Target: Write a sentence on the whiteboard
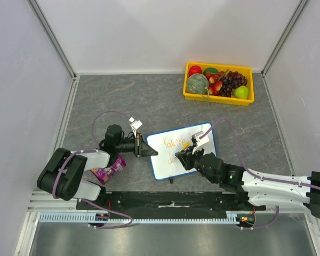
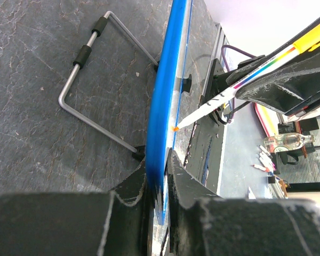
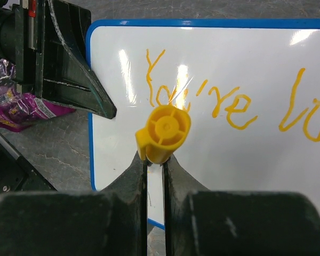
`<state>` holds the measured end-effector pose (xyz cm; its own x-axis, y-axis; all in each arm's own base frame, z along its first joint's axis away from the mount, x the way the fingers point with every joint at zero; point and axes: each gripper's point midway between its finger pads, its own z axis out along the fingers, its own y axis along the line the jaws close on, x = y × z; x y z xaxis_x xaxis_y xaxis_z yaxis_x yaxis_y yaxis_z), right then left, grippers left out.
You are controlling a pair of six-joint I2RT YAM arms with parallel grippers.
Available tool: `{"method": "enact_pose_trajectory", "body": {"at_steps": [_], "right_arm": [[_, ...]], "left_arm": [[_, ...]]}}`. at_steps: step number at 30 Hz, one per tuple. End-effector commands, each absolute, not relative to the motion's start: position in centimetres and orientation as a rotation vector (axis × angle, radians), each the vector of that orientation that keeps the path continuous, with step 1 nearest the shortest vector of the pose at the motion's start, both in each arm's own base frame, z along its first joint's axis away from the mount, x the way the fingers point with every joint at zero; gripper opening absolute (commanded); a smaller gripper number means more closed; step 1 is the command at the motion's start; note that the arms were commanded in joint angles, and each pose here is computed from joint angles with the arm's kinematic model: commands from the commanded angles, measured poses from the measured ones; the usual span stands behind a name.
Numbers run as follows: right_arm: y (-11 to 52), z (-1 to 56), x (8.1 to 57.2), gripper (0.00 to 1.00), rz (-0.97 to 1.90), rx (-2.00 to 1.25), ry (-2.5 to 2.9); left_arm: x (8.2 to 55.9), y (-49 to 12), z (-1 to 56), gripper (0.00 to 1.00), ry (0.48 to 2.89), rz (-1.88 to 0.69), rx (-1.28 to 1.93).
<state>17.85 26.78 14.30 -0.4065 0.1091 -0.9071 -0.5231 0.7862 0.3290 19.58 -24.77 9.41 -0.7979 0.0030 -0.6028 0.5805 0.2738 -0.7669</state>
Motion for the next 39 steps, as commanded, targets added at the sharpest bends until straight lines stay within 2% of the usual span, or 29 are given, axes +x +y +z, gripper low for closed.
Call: {"method": "enact_pose_trajectory", "body": {"at_steps": [1, 18, 39], "right_arm": [[25.5, 12.3, 17.9, 0.0, 0.638, -0.333, 1.916], [26.3, 18.3, 18.7, 0.0, 0.704, -0.287, 1.791], [25.2, 15.3, 19.2, 0.0, 0.602, -0.276, 1.848]], "left_arm": [[20.0, -24.4, 7.5, 0.02, 2.093, -1.462, 0.542], [20.1, -24.4, 7.5, 0.02, 2.092, -1.459, 0.538], [20.0, -24.4, 7.5, 0.02, 2.093, -1.462, 0.542]]}}
